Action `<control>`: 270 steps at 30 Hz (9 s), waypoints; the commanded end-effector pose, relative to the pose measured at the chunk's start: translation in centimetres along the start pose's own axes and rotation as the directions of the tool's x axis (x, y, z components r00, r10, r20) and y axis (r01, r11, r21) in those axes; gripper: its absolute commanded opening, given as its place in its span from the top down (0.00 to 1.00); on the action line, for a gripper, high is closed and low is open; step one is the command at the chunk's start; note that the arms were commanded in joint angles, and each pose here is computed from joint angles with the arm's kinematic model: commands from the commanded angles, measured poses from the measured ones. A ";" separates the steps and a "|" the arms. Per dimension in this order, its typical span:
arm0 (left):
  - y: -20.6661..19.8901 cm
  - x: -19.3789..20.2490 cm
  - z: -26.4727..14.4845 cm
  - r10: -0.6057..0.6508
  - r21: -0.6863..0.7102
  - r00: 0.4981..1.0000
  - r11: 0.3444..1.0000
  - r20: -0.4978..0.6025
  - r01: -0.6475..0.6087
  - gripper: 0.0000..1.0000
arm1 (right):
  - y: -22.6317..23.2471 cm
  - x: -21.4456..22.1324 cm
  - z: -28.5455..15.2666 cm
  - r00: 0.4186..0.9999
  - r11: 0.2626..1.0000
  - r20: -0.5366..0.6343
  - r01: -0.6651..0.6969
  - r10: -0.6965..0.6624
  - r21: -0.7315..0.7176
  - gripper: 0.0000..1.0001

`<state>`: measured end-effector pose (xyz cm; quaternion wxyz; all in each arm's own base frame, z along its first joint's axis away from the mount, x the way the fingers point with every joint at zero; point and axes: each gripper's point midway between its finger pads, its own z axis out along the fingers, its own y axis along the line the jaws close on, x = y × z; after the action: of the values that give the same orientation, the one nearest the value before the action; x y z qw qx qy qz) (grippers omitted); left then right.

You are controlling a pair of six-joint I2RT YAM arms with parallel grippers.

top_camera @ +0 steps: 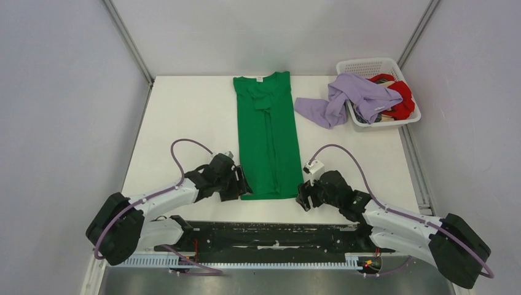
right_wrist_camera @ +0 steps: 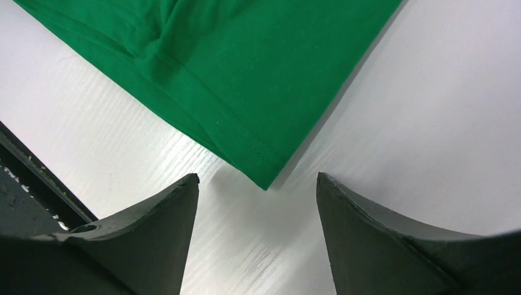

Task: Fold and stack the t-shirts
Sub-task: Grab the bottom of the folded rectangular tshirt with both arms, then fold the folded rectangular tshirt in 1/3 of the way, then grab one side of the 2/3 rectangular tshirt with both arms, then fold the long partially folded tshirt into a neat square, then put the neatly folded tshirt into the corner of the board with the left arm

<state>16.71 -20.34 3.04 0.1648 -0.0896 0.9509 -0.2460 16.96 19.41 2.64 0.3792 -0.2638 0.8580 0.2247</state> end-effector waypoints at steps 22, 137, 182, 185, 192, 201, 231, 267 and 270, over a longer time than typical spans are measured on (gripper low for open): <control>2.2 4.3 0.5 -0.059 -0.084 0.988 0.995 -0.141 0.047 0.98 | 3.7 3.1 0.1 0.995 0.972 -0.092 0.017 -0.039 -0.233 1.00; 2.5 -15.4 3.2 -0.178 -0.073 0.958 0.977 0.227 0.199 0.23 | -7.1 -11.1 7.3 0.985 0.992 0.132 -0.107 0.115 -0.068 0.06; 3.1 -5.4 -6.4 -0.175 -0.006 0.961 0.984 0.213 0.180 0.98 | 5.4 -5.3 0.6 0.999 0.921 0.046 0.027 -0.009 -0.390 1.00; 2.0 -4.6 -9.0 -0.179 0.071 0.955 0.983 0.238 0.166 0.98 | 7.1 -6.0 -1.5 0.995 0.898 0.097 0.060 -0.019 -0.436 1.00; -0.7 -5.7 -13.5 -0.151 0.183 0.932 0.979 0.331 0.093 0.98 | 7.7 -10.2 -4.0 0.977 0.903 0.211 0.082 0.010 -0.422 1.00; -4.2 -12.8 -13.5 -0.133 0.185 0.882 0.981 0.452 0.053 0.98 | 4.4 -16.7 -2.8 0.961 0.968 0.276 0.057 0.013 -0.243 1.00; -3.1 -31.9 -1.2 -0.130 -0.038 0.853 0.984 0.505 0.172 0.98 | -10.3 -25.3 8.5 0.946 0.988 0.286 -0.146 0.153 -0.044 1.00; 1.3 -26.9 7.6 -0.003 -0.151 0.986 0.988 0.169 0.029 0.33 | -8.0 -22.2 3.8 0.920 0.981 0.353 -0.124 0.169 -0.147 0.02; 2.9 -26.5 8.5 -0.001 -0.214 0.988 0.976 0.155 0.034 0.43 | -7.4 -22.0 2.3 0.915 0.984 0.374 -0.102 0.150 -0.145 0.02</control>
<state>44.20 -15.51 3.00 0.2322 -0.1575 0.9460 -0.1626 36.40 21.75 14.00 0.4679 -0.1605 0.7949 0.3514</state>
